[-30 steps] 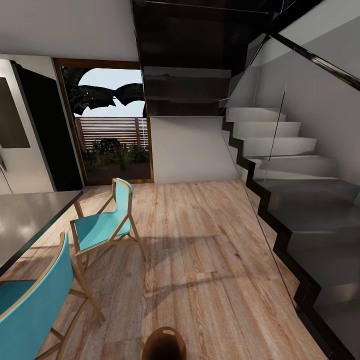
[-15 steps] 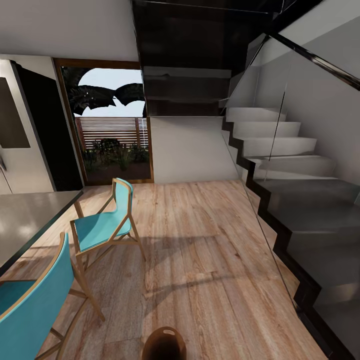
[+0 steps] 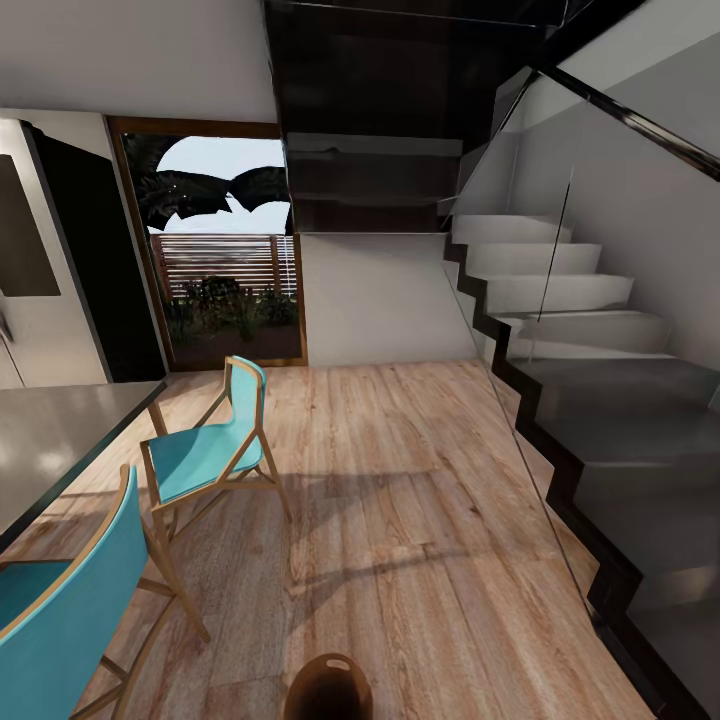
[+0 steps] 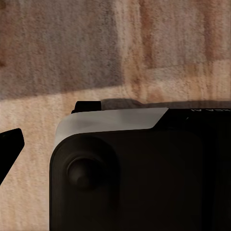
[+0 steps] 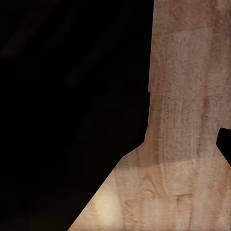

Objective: Put the three can of soda from the living room inside the tash can in the kitchen.

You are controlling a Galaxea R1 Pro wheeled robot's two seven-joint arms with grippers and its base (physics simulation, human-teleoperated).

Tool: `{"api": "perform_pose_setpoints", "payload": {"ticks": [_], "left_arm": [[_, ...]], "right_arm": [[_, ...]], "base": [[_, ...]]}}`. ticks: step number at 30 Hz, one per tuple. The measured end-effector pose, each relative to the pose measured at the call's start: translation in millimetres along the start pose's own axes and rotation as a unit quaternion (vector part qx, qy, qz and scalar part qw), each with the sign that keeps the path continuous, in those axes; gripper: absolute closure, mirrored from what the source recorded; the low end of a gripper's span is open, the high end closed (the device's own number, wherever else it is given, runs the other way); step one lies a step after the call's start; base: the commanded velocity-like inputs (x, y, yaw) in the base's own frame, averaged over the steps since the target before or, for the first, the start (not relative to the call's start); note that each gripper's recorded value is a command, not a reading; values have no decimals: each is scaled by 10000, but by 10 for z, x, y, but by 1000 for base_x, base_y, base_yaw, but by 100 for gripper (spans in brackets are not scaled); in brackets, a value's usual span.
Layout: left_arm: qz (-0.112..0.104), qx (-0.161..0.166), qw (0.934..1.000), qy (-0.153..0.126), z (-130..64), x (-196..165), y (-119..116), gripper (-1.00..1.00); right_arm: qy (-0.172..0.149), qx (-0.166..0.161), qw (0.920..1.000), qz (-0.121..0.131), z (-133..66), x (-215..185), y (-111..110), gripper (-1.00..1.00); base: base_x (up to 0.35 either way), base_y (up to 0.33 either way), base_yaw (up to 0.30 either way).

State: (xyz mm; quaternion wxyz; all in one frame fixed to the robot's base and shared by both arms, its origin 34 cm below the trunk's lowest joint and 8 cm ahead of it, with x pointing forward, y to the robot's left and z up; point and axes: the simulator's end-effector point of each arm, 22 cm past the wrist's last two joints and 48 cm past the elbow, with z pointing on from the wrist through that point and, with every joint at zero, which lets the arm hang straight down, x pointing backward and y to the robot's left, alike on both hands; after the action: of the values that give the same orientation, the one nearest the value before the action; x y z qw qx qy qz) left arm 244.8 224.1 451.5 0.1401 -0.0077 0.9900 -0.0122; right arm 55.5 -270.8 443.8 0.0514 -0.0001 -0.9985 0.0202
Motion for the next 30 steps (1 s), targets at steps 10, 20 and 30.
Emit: {"api": "perform_pose_setpoints", "payload": {"ticks": [10, 20, 30], "left_arm": [[0, 0, 10000, 0, 0, 0, 0, -100], [0, 0, 10000, 0, 0, 0, 0, -100], [0, 0, 10000, 0, 0, 0, 0, -100]], "right_arm": [[0, 0, 10000, 0, 0, 0, 0, -100], [0, 0, 10000, 0, 0, 0, 0, -100], [0, 0, 10000, 0, 0, 0, 0, -100]], "base": [[0, 0, 0], [0, 0, 0], [0, 0, 0]]}}
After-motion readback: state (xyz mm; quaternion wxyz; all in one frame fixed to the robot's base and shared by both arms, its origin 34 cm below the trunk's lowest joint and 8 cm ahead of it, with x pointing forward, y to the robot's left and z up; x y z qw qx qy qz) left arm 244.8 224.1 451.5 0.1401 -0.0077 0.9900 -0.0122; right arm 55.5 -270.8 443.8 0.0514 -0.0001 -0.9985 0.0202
